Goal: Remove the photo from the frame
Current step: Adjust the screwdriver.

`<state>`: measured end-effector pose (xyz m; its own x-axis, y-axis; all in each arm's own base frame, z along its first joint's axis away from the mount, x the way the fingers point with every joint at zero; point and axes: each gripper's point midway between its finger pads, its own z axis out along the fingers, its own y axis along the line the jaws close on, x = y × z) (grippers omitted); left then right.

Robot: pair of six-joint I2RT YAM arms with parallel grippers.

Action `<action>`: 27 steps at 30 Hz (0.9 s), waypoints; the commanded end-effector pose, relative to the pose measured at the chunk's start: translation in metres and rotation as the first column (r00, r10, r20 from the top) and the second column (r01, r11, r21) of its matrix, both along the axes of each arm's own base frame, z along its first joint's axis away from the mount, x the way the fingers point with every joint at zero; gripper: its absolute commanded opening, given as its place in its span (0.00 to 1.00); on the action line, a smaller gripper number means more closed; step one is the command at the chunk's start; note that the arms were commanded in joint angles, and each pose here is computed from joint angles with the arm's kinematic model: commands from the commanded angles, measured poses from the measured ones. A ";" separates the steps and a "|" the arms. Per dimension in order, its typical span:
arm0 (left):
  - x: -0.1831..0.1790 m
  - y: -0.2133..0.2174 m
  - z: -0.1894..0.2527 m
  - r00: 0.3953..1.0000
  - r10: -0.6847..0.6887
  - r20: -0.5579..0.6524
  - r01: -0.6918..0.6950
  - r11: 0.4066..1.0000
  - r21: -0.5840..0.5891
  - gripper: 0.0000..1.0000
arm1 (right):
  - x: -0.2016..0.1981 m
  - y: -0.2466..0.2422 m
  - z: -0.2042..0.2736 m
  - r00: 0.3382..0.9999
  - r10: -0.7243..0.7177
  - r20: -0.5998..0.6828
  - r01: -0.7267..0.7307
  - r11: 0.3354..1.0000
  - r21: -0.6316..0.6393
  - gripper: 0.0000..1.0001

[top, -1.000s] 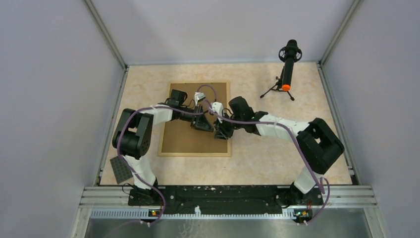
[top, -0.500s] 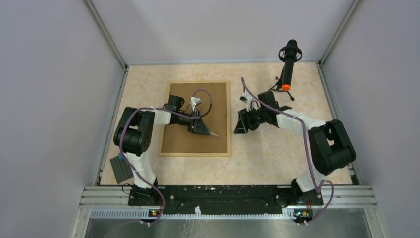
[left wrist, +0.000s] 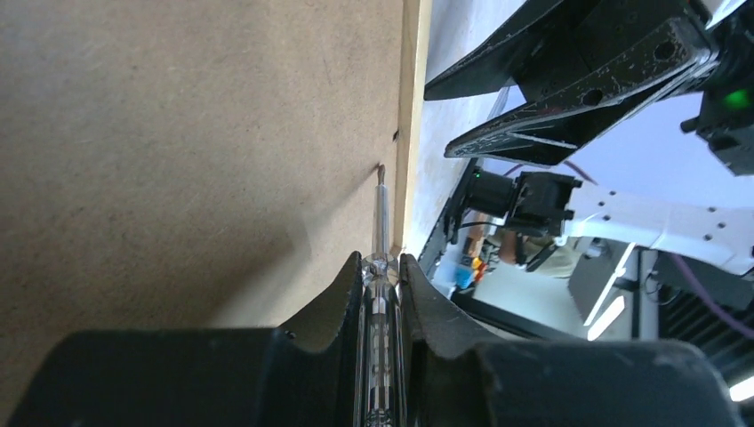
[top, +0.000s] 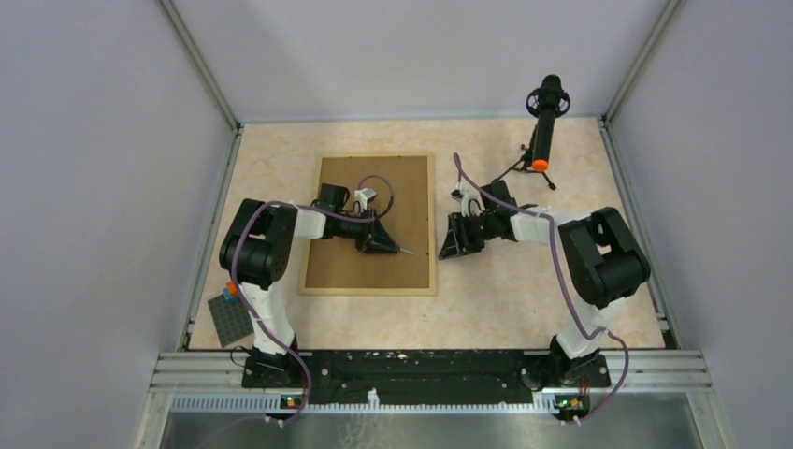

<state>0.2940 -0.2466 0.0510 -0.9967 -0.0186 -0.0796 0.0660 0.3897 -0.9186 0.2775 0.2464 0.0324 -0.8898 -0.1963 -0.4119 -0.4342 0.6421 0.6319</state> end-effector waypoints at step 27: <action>-0.015 -0.033 0.090 0.993 -0.116 -0.015 0.112 0.978 -0.174 0.00 | 0.004 0.076 0.067 0.569 0.492 0.659 -0.415 0.864 -0.286 0.42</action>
